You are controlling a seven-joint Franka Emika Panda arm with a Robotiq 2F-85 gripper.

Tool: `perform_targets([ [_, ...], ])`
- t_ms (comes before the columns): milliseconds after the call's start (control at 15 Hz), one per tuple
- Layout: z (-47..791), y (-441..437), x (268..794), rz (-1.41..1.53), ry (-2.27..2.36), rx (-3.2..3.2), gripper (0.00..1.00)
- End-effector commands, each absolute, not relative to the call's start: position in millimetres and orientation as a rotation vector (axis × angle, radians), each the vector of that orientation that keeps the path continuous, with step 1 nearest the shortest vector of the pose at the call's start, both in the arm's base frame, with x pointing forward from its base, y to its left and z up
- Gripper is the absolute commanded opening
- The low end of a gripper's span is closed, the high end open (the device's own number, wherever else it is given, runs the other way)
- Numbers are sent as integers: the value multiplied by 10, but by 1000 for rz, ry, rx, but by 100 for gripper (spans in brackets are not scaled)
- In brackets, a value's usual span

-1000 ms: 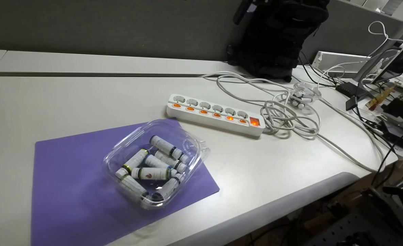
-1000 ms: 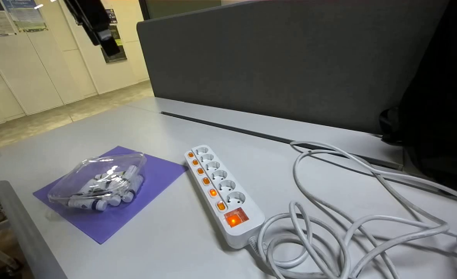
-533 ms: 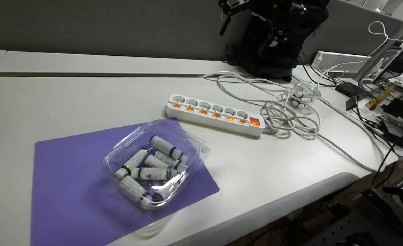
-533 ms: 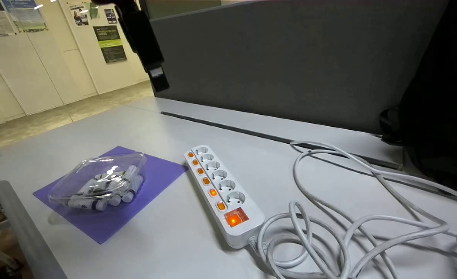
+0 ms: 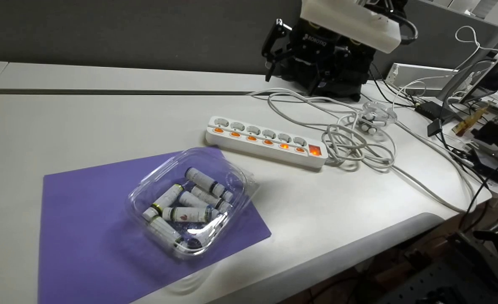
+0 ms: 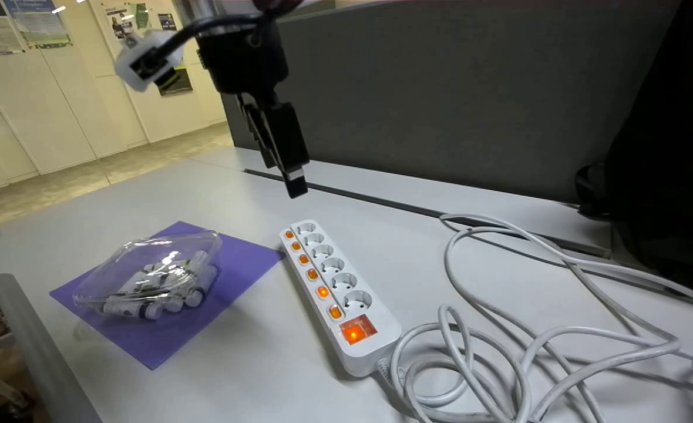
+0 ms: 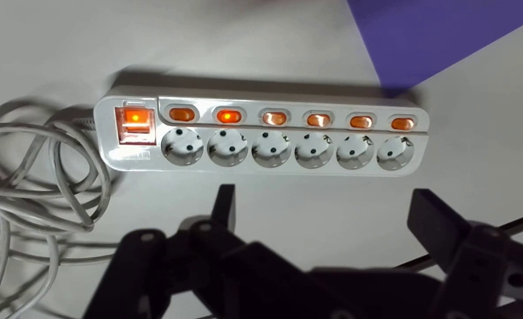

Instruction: Turn off the third switch from the right

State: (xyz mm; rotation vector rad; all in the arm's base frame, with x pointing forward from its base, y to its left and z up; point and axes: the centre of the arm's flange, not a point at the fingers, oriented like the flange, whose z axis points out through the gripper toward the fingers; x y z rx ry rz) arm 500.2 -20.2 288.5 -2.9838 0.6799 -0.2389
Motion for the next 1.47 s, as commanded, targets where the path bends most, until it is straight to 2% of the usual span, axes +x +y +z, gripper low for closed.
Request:
perform_targets([
  [0, 2651, -226, 5265, -210, 663, -3011, 100],
  [800, 2251, -329, 5121, -167, 694, -3007, 100],
  [867, 2195, -354, 5115, -171, 697, -2990, 75],
  [1000, 2087, -385, 5095, -168, 707, -2969, 67],
  [1400, 1847, -382, 4962, -137, 720, -2944, 25],
])
